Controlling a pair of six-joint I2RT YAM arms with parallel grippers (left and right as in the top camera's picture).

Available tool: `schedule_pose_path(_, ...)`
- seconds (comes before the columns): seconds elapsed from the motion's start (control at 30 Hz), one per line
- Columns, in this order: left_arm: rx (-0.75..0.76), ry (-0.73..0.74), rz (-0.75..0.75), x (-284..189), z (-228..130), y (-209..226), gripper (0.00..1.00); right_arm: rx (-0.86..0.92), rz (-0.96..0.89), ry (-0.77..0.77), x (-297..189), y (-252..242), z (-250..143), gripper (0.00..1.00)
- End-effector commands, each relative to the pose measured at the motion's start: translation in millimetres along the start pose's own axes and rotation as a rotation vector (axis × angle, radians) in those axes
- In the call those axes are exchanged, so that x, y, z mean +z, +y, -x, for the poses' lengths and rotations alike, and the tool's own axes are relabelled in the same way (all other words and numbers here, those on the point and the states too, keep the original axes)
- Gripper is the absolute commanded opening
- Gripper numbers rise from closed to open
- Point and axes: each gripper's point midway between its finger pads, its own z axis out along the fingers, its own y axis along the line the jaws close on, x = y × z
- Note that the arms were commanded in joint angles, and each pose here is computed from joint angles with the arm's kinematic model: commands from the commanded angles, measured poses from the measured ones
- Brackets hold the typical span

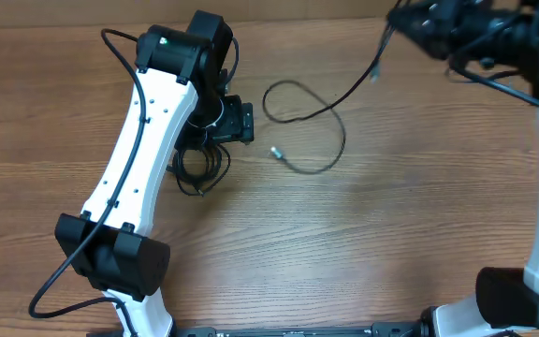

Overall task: Untangle cables
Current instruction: 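Carry the separated cable to the right side and lower it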

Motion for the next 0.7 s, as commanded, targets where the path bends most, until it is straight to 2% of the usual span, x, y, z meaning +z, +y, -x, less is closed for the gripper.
schedule_pose_path(0.0, 0.015, 0.011, -0.005, 6, 0, -4, 0.87, -0.106, 0.062, -0.099, -43, 45, 5, 0.04)
schedule_pose_path(0.17, 0.017, 0.0, -0.009, 6, 3, -5, 0.88, -0.063, -0.033, -0.143, -56, 33, 3, 0.04)
schedule_pose_path(0.4, 0.018, -0.011, -0.013, 6, 5, -6, 0.9, 0.097, -0.48, -0.23, -71, -59, 2, 0.04)
schedule_pose_path(0.53, 0.02, -0.025, -0.019, 6, 9, -7, 0.92, 0.162, -0.632, -0.189, -73, -97, -11, 0.04)
schedule_pose_path(0.67, 0.022, -0.034, -0.024, 6, 11, -8, 0.91, 0.223, -0.702, -0.102, -61, -128, -29, 0.04)
